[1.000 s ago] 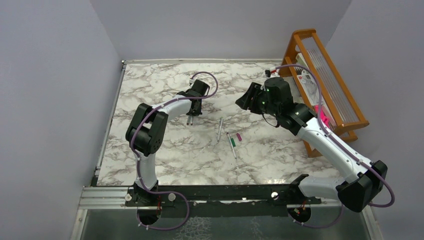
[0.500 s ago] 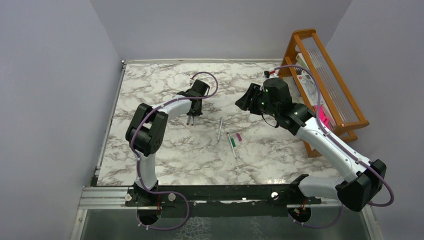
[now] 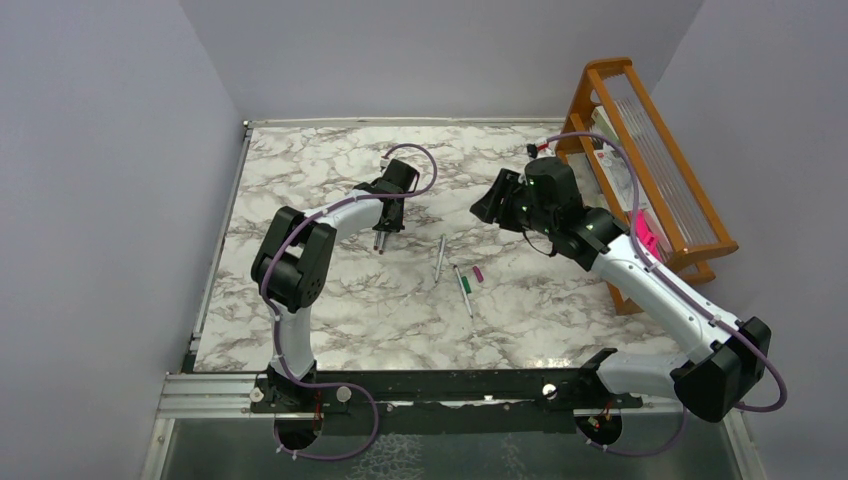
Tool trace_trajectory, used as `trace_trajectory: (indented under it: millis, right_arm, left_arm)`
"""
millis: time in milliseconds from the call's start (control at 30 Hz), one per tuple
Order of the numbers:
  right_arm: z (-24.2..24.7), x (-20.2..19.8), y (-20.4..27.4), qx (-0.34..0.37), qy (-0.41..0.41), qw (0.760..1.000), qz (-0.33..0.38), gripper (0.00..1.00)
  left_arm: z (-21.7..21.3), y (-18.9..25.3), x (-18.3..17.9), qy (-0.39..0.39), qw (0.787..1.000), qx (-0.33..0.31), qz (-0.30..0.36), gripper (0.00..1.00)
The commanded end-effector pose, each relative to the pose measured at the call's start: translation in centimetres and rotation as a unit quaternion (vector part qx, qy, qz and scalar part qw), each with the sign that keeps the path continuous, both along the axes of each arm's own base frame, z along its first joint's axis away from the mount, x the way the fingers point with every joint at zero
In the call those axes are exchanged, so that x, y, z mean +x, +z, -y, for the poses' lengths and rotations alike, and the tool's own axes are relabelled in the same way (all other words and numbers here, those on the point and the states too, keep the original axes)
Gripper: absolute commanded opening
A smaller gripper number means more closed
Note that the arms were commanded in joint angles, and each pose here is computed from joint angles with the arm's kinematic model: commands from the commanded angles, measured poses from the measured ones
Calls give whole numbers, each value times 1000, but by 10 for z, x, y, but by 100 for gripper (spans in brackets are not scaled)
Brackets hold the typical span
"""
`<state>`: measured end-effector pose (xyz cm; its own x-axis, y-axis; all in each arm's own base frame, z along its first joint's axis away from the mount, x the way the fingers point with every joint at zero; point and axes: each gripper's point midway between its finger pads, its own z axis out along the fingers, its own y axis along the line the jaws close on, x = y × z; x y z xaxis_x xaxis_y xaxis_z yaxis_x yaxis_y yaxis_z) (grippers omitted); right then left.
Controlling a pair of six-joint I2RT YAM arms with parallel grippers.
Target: Insert the pens into the pen caps
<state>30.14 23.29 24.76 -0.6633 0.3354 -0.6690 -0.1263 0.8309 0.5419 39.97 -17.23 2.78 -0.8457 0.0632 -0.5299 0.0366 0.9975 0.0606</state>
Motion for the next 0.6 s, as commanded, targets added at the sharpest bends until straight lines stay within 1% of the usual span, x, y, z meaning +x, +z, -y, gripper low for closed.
trace_trajectory:
  millis: [0, 133, 267, 333, 467, 533, 567]
  right_arm:
    - [-1, -4, -6, -1, 8, 1000, -8, 47]
    - [0, -4, -4, -3, 7, 1000, -4, 47]
    - [-1, -4, -10, -10, 14, 1000, -9, 47]
    - [-3, -3, -23, -26, 22, 999, -25, 47]
    - [-7, -7, -58, -70, 46, 993, -89, 47]
    - [-8, -10, -74, -86, 58, 988, -113, 41]
    - [-8, -12, -81, -90, 63, 986, -122, 35]
  left_arm:
    - [0, 7, 8, -7, 1000, 5, 12, 22]
    - [1, 13, 8, -6, 1000, -1, 17, 22]
    - [4, 29, 10, -6, 999, -14, 34, 22]
    - [7, 41, 12, -7, 999, -25, 46, 22]
    - [21, 66, 14, -35, 995, -59, 72, 20]
    - [33, 73, 11, -56, 993, -81, 71, 20]
    - [38, 75, 8, -65, 991, -93, 67, 19]
